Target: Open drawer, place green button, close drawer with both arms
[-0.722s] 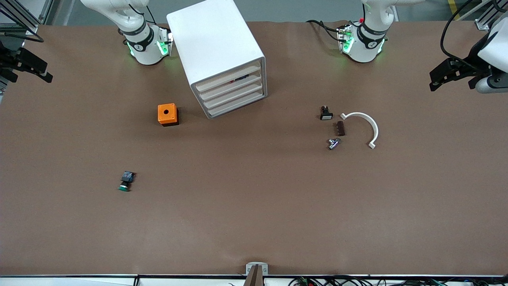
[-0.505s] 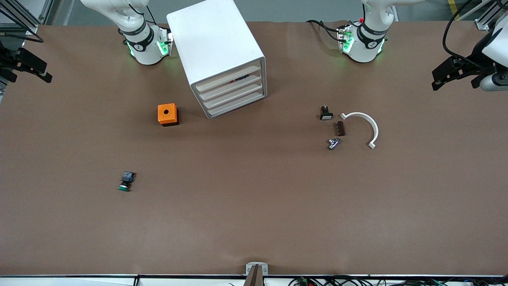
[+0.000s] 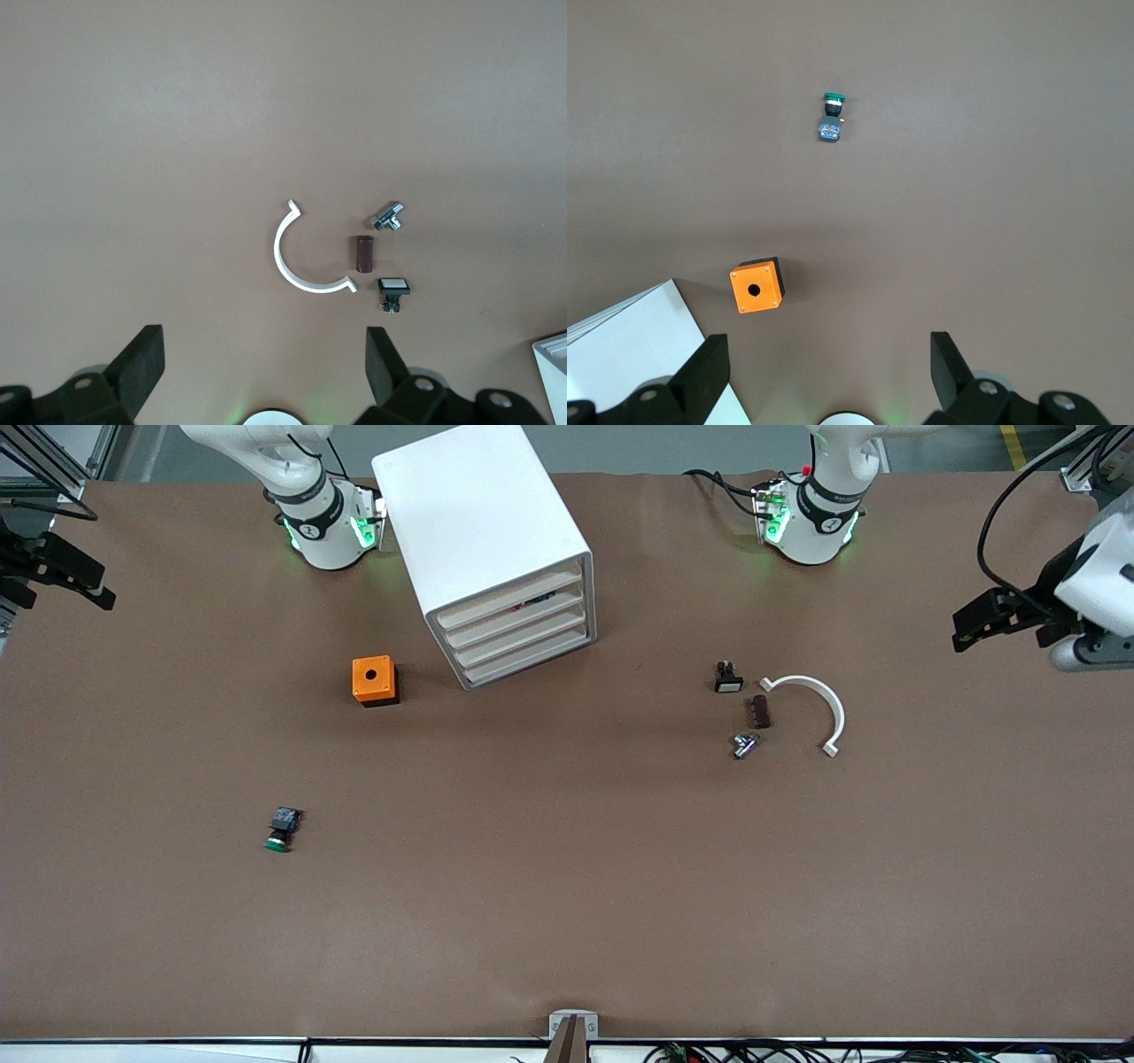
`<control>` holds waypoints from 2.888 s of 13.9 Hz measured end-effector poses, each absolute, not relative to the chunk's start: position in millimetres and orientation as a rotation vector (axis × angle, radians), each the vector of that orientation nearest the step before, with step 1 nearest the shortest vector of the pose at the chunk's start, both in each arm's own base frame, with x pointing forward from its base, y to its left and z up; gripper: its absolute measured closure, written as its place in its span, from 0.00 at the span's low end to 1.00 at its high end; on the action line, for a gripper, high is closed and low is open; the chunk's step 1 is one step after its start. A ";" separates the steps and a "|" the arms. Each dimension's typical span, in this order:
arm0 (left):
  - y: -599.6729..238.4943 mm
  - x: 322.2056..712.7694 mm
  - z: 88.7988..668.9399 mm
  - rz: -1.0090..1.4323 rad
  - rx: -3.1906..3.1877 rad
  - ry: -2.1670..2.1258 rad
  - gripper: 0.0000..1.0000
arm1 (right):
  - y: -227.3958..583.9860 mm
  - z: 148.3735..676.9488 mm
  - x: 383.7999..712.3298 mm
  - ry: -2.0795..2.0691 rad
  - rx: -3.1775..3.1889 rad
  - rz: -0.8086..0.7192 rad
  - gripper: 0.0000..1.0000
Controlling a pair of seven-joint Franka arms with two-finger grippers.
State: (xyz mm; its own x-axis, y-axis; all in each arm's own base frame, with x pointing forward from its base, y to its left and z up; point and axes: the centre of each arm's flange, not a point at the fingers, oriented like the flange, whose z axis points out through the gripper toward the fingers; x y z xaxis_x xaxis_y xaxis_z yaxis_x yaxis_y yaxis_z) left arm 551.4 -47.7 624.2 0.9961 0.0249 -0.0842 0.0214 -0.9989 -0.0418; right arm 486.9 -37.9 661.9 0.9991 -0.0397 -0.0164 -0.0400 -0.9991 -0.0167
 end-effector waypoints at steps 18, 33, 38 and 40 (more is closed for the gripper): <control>-138.8 564.1 539.0 0.489 -3.168 -0.342 0.00 | -36.3 661.2 486.3 0.059 -3.124 0.036 0.00; -218.2 540.1 521.7 0.578 -2.961 -0.764 0.00 | -36.3 671.0 489.0 0.059 -3.126 -0.007 0.00; -217.0 538.0 528.4 0.598 -2.922 -0.818 0.00 | -29.5 621.0 523.8 0.035 -3.130 0.130 0.00; -218.8 537.3 526.7 0.634 -2.869 -0.955 0.00 | -25.1 587.8 545.1 0.012 -3.130 0.214 0.00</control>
State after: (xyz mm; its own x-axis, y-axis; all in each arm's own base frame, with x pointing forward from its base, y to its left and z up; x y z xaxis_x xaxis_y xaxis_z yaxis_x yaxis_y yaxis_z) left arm 537.3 -218.8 526.7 0.7246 0.5846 -0.3648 0.5632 -0.8075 -0.1755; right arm 545.1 -25.1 587.8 0.9907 -0.0074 -0.1360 -0.0079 -1.0000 -0.0036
